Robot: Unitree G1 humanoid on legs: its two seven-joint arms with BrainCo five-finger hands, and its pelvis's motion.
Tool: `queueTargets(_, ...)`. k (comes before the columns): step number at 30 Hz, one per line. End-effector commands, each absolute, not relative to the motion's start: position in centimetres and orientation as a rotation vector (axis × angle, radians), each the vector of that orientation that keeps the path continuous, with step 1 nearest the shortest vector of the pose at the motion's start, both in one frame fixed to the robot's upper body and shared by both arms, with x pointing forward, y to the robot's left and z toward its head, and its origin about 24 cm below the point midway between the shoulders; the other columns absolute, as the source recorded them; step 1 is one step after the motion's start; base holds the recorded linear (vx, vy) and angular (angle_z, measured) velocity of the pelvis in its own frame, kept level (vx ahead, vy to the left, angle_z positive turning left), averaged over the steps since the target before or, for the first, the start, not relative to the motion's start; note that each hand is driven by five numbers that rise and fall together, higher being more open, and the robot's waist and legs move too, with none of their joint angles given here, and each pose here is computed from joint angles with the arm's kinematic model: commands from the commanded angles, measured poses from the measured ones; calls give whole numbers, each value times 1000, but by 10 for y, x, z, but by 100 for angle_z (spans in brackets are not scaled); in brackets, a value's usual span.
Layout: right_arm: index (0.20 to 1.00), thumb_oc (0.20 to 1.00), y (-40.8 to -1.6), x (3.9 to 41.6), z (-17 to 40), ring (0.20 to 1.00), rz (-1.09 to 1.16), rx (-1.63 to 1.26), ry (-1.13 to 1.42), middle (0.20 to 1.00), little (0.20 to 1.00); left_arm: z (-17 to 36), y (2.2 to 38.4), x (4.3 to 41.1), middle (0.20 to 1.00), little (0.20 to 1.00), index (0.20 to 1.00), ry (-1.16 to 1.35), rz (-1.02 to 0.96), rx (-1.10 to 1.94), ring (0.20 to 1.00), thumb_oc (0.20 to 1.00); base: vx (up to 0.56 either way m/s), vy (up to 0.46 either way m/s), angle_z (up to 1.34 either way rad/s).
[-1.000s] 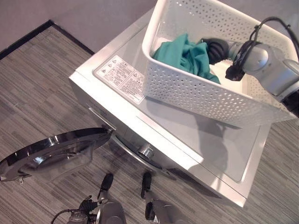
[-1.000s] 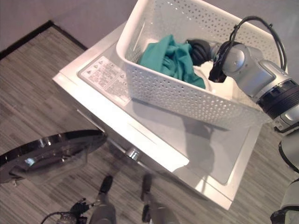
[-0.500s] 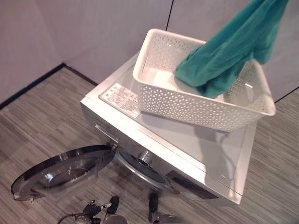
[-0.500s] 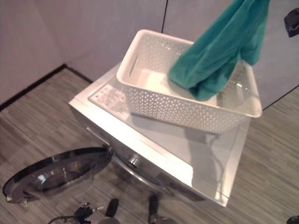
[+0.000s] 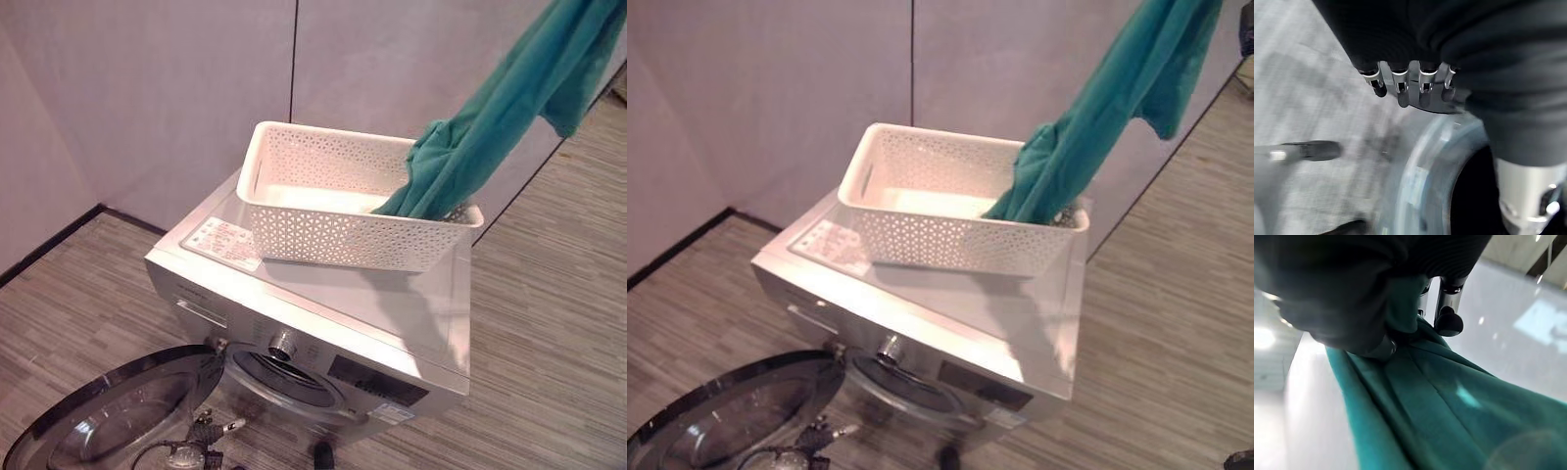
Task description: Grab the laundry basket,head to the washer,open it,put in the laundry and shut it.
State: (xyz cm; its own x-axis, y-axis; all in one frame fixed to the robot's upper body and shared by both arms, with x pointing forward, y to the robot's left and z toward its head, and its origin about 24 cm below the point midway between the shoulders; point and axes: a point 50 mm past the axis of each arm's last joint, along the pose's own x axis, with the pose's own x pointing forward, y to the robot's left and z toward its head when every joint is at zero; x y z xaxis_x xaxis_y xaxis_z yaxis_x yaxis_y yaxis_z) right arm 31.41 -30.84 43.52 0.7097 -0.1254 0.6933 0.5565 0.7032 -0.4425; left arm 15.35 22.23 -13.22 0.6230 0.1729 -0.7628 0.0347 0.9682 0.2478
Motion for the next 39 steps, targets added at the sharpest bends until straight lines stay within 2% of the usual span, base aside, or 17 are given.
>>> queueTargets(1, 200, 200, -330, 258, 501, 200, -639, -582, -920, 200, 200, -113, 235, 183, 1000, 1000, 1000, 762, 66, 323, 1000, 1000, 19, 63, -18)
queueTargets(3, 200, 200, -339, 237, 519, 200, -747, -469, -1004, 200, 200, -99, 229, 202, 1000, 1000, 1000, 662, 11, 341, 1000, 1000, -51, 97, -25)
queueTargets(6, 200, 200, -338, 217, 535, 200, -788, -351, -1117, 200, 200, -93, 224, 208, 1000, 1000, 1000, 627, -26, 362, 1000, 1000, -26, 98, -35)
queueTargets(11, 200, 200, -343, 196, 546, 200, -869, -380, -1155, 200, 200, -87, 221, 212, 1000, 1000, 1000, 598, -59, 350, 1000, 1000, -8, 60, -12)
queueTargets(20, 200, 200, -348, 179, 541, 200, -953, -426, -1221, 200, 200, -114, 228, 179, 1000, 1000, 1000, 762, -11, 354, 1000, 1000, 6, 48, -11)
queueTargets(25, 200, 200, -362, 146, 537, 200, -1100, -417, -1320, 200, 200, -129, 236, 155, 1000, 1000, 1000, 877, 49, 367, 1000, 1000, -9, 72, -16)
queueTargets(30, 200, 200, -380, 129, 535, 200, -1203, -433, -1275, 200, 200, -134, 243, 149, 1000, 1000, 1000, 918, 93, 375, 1000, 1000, 7, 53, -19)
queueTargets(33, 200, 200, -388, 132, 527, 200, -1227, -526, -1193, 200, 200, -133, 232, 156, 1000, 1000, 1000, 893, 82, 347, 1000, 1000, 1, 28, -19)
queueTargets(35, 200, 200, -379, 143, 522, 200, -1177, -598, -1190, 200, 200, -133, 214, 163, 1000, 1000, 1000, 863, 59, 296, 1000, 1000, -6, 28, -34)
queueTargets(36, 200, 200, -365, 163, 510, 200, -1104, -680, -1191, 200, 200, -128, 195, 173, 1000, 1000, 1000, 804, 30, 236, 1000, 1000, -19, 44, -42)
queueTargets(39, 200, 200, -358, 207, 450, 200, -997, -673, -1144, 200, 200, -106, 185, 196, 1000, 1000, 1000, 644, 22, 168, 1000, 1000, -58, 48, -48)
